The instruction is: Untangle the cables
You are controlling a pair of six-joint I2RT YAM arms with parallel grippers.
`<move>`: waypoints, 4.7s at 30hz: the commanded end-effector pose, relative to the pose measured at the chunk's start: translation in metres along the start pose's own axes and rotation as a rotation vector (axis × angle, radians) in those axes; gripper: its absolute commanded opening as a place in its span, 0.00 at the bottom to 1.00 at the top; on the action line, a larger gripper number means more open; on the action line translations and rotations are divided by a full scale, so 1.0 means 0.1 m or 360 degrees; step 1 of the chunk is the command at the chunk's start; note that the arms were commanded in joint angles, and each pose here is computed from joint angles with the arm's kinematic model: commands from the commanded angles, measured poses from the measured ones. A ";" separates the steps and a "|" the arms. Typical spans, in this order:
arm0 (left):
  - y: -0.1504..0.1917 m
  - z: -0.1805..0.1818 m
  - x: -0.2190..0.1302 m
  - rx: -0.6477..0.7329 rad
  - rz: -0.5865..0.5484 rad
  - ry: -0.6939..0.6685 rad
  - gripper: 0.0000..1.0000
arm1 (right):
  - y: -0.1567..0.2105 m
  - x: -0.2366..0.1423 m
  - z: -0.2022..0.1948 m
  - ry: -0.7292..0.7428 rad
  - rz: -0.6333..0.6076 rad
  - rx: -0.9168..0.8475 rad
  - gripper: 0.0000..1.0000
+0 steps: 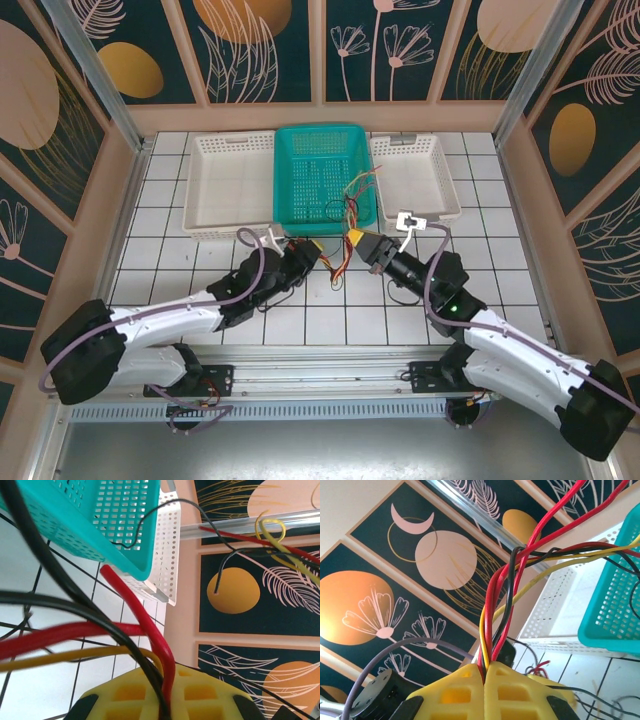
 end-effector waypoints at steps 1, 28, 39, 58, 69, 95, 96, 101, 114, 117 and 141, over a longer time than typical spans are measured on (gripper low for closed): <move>-0.10 0.12 -0.15 0.0059 -0.0097 -0.0053 0.00 | -0.13 -0.12 0.03 0.0057 -0.0108 -0.0083 0.00; -0.55 0.82 -0.61 0.0467 -0.0440 -0.0613 0.00 | 0.49 -0.85 -0.73 0.0514 -0.0052 0.0014 0.00; -0.49 0.83 -0.45 0.0490 -0.0376 -0.0641 0.00 | 0.47 -0.88 -0.70 0.0575 0.0015 0.0000 0.27; -0.53 0.61 -0.14 0.0580 -0.0502 -0.0667 0.00 | 1.07 -0.47 -0.69 0.0501 0.0552 0.0347 0.38; -0.57 0.70 -0.06 0.0611 -0.0550 -0.0749 0.00 | 1.19 -0.19 -0.46 0.0329 0.0609 0.0395 0.34; -0.57 0.63 -0.05 0.0613 -0.0581 -0.0737 0.00 | 1.54 0.15 -0.32 0.0510 0.0915 0.0346 0.29; -0.57 0.63 -0.04 0.0611 -0.0581 -0.0734 0.00 | 1.53 0.13 -0.28 0.0515 0.0908 0.0327 0.30; -0.55 0.62 -0.01 0.0607 -0.0564 -0.0732 0.00 | 1.66 0.04 -0.38 0.0611 0.0933 0.0322 0.30; -0.56 0.56 -0.05 0.0612 -0.0570 -0.0721 0.00 | 1.83 0.17 -0.61 0.0711 0.0955 0.0358 0.28; -0.56 0.58 -0.06 0.0606 -0.0566 -0.0716 0.00 | 1.80 0.13 -0.66 0.0728 0.0882 0.0390 0.27; -0.50 0.65 -0.06 0.0540 -0.0498 -0.0680 0.00 | 1.36 0.23 -0.62 0.0544 0.0453 0.0293 0.26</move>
Point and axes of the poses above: each hand's point on the last joint's axis, 136 mm out from that joint toward the fingers, its own x axis out along the fingers, its own z axis along the line the jaws close on, y = z × x, the point moved 4 cm from there along -x, back along the fingers, and after that the axes turned 10 degrees about -x, right-handed, at the moved point
